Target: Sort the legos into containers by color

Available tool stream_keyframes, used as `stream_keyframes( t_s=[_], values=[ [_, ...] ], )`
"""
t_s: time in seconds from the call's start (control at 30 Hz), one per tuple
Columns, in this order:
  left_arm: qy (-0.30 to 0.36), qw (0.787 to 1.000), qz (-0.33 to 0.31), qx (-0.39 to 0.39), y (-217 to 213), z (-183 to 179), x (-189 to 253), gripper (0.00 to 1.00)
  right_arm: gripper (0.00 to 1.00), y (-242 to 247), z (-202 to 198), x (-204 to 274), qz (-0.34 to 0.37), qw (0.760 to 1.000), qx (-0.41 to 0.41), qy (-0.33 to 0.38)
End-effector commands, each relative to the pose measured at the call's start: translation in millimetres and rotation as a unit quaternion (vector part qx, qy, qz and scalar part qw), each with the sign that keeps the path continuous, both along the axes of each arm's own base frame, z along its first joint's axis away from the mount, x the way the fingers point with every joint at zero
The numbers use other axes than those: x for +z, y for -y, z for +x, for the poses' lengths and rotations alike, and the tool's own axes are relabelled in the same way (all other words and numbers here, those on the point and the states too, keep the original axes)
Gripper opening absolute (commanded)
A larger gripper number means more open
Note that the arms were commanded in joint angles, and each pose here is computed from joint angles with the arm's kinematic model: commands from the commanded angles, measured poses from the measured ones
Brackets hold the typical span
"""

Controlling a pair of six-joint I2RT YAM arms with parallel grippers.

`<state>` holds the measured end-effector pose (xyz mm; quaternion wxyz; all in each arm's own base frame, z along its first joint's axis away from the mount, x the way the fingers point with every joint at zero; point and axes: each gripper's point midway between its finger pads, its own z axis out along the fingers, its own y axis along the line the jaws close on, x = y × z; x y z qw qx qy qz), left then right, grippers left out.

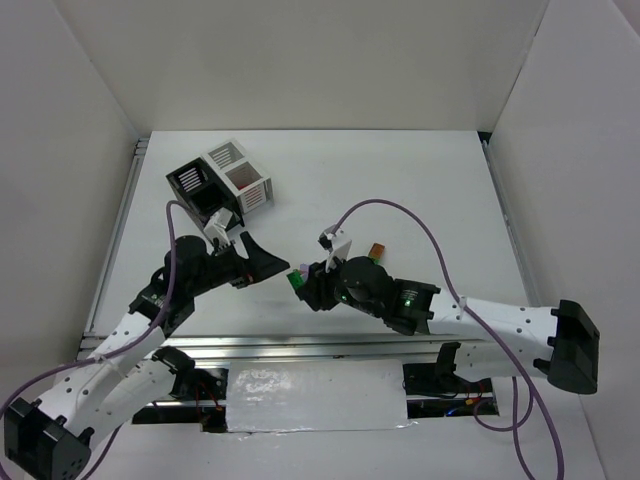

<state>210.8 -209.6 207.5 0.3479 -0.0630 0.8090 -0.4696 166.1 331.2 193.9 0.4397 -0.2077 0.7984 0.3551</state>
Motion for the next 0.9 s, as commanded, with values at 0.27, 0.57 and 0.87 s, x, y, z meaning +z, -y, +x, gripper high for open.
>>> stream_keyframes(
  t_s=[0.27, 0.57, 0.87],
  values=[
    [0.056, 0.994, -0.078, -0.059, 33.6, -3.7, 39.2, 0.93, 0.01, -2.9, 9.8, 38.1, 0.014, 0.997, -0.070, 0.000],
    [0.049, 0.993, -0.077, -0.069, 42.2, -4.6, 32.8, 0.62, 0.01, -11.6, 19.6, 38.6, -0.010, 0.994, -0.110, 0.006],
    [0.063, 0.992, -0.070, -0.084, 47.2, -4.4, 36.3, 0.00, 0.24, -22.3, 25.0, 24.1, -0.036, 0.988, -0.147, -0.020]
  ],
)
